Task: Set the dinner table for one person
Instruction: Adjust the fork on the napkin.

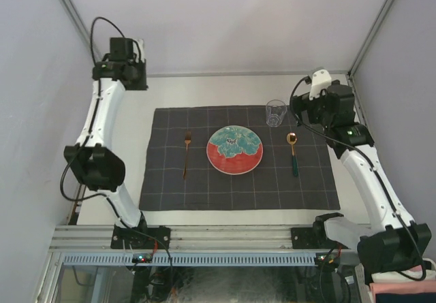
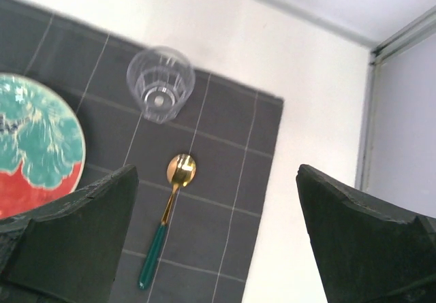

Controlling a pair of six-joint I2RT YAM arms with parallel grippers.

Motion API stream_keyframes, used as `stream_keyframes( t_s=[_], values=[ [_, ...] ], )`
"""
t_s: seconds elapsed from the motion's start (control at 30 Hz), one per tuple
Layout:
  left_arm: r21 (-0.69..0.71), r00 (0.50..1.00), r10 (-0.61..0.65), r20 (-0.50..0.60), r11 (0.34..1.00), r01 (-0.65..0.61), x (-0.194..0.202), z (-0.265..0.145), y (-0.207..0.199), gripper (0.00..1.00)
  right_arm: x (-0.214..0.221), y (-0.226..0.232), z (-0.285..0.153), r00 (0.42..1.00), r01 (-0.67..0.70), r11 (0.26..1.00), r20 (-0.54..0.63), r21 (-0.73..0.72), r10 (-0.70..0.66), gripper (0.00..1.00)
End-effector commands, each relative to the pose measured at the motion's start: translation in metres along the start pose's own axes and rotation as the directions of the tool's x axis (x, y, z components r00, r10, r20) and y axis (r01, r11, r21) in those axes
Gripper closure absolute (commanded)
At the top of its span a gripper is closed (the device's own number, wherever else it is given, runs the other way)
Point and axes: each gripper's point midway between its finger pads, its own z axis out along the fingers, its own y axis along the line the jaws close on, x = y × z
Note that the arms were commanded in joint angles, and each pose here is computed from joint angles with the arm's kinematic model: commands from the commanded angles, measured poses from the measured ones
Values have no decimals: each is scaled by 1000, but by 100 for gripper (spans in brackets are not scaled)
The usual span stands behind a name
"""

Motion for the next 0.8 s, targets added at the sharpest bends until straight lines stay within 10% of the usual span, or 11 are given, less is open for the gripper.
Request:
stream_keyframes(
  t_s=[0.0,0.17,0.33,0.57,0.77],
  values=[
    [-154,963,125,239,984,-90,-55,-84,32,68,-65,-30,-35,958,-121,987,274,106,88,0],
    [-259,894,121,432,966,-5,-84,-131,52,59,-81,-32,-56,924,-190,977,353,92,147,0],
    [-346,846,118,520,935,82,-88,-164,72,3,-97,-24,-78,860,-279,960,446,4,248,0],
    [-370,805,53,591,905,212,-64,-176,86,0,-85,-33,-69,824,-402,915,452,40,342,0],
    [-139,877,77,473,990,-12,-6,-123,33,0,-69,-18,-55,869,-320,947,397,-3,295,0]
  ],
)
